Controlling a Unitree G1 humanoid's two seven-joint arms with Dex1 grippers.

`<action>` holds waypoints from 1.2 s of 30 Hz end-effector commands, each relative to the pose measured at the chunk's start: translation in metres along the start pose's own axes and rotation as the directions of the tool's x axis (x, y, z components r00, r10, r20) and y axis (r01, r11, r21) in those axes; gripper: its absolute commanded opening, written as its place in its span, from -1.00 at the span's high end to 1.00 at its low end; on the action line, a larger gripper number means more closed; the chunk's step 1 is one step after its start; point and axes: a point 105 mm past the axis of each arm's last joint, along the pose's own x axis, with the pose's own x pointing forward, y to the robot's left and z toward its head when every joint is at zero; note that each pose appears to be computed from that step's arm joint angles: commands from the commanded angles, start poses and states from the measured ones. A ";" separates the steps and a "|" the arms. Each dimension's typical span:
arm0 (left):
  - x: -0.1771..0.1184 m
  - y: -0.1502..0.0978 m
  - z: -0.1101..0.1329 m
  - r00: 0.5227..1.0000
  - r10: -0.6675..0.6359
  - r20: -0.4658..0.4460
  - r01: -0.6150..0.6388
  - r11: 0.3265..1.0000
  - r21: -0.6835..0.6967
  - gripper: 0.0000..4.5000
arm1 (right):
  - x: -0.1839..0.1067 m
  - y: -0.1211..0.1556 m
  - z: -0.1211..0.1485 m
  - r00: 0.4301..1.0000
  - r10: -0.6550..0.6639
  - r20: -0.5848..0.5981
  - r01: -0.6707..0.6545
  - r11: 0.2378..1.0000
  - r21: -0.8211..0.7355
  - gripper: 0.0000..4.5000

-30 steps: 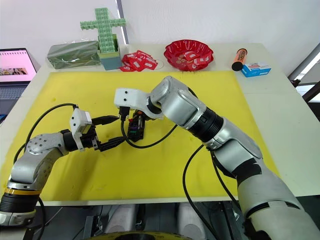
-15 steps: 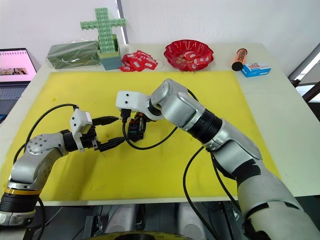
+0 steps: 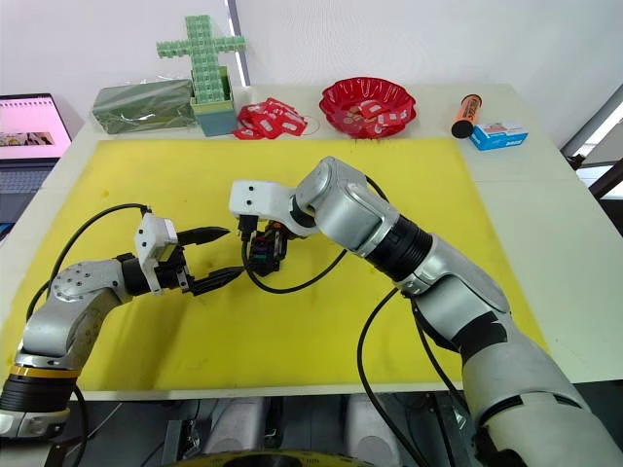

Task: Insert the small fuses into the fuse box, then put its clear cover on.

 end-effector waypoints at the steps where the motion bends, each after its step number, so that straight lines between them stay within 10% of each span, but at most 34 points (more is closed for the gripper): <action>1: -0.003 0.002 0.007 1.000 0.007 0.017 -0.008 0.999 0.038 -1.00 | -0.002 0.000 0.006 1.000 -0.006 0.016 0.006 1.000 -0.020 0.99; 26: 0.002 0.001 0.010 0.999 -0.017 0.036 0.015 0.999 0.047 -1.00 | -0.002 -0.004 0.007 1.000 -0.015 0.024 0.015 1.000 -0.012 0.99; 32: 0.002 0.001 0.011 0.999 -0.018 0.033 0.016 0.999 0.048 -1.00 | -0.002 -0.004 0.007 1.000 -0.015 0.025 0.016 1.000 -0.011 0.11; 36: 0.002 0.001 0.011 0.999 -0.019 0.032 0.017 0.999 0.049 -1.00 | -0.002 -0.003 0.007 1.000 -0.013 0.027 0.014 1.000 -0.014 0.11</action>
